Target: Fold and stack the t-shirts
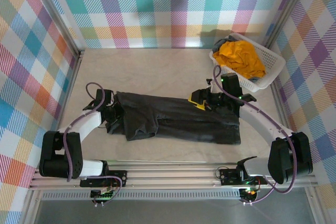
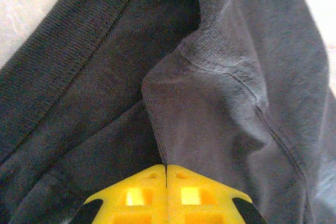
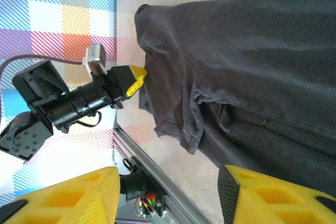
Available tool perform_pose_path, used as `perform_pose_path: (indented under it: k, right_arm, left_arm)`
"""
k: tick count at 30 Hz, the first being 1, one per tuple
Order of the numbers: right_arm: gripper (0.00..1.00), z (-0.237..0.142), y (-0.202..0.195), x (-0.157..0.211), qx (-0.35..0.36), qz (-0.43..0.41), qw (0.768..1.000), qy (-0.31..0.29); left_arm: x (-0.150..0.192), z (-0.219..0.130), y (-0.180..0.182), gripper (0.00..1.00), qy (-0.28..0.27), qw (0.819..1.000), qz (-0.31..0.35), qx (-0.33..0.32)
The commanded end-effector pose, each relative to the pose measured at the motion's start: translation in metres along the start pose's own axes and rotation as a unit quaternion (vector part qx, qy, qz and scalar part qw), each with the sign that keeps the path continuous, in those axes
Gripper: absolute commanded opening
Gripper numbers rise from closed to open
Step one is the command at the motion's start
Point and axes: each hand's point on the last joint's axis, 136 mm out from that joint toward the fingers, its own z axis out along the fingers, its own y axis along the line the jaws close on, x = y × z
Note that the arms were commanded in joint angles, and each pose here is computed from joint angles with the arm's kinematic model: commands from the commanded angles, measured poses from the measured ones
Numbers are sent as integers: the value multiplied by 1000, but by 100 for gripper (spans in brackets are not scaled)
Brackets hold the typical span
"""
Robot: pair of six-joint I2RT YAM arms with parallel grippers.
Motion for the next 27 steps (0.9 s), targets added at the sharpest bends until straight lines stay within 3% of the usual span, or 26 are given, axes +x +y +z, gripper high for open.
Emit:
perform_pose_path:
  k: [1, 14, 27]
  right_arm:
    - [53, 1, 1, -2, -4, 0, 1000, -2]
    - [52, 1, -3, -1, 6, 2, 1000, 0]
    - [52, 2, -6, 3, 11, 4, 1000, 6]
  left_arm:
    - [3, -14, 1, 0, -5, 1000, 2, -9]
    - [-18, -56, -27, 0, -22, 1000, -5, -2]
    - [-45, -46, -28, 0, -4, 996, 47, -78]
